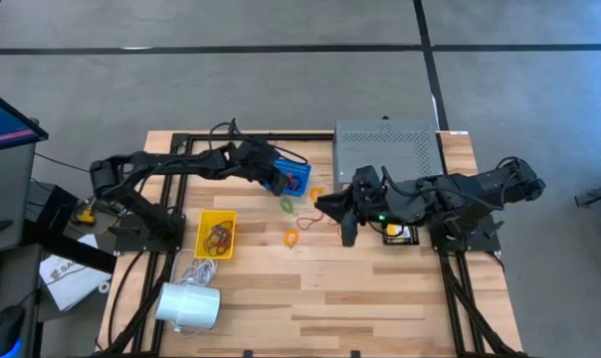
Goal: Pick & Place Office Desk Supplies
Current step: Put the orange spring keychain into the blue bin
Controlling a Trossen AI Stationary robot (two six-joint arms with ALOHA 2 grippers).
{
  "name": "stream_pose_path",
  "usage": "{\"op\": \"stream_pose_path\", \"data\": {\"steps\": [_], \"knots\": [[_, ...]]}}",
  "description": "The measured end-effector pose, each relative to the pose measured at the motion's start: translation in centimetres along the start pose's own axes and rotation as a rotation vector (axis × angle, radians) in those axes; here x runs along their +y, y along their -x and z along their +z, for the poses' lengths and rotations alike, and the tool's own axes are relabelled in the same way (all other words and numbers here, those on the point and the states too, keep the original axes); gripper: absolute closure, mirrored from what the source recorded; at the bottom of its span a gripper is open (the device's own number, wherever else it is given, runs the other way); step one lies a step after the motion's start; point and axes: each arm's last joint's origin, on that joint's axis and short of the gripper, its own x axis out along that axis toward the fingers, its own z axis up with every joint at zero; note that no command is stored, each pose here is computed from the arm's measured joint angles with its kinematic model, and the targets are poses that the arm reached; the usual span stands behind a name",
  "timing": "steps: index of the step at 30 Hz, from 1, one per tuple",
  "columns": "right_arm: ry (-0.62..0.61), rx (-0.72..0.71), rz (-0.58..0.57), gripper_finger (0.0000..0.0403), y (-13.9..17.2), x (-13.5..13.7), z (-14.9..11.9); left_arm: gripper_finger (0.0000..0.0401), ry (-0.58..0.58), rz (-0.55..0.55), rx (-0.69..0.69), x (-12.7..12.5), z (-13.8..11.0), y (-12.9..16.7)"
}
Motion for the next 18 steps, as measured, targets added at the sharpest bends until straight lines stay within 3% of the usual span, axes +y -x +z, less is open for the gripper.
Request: {"op": "stream_pose_path", "data": {"steps": [8, 18], "knots": [[0.058, 0.055, 0.018, 0.0326, 0.1, -0.1, -0.4, 0.0394, 0.100, 0.048, -0.031, 1.2, 0.5, -0.2], [0.066, 0.089, 0.037, 0.0326, 0.1, -0.1, -0.6, 0.0394, 0.104, 0.106, -0.062, 1.6, 0.7, 0.0]]}}
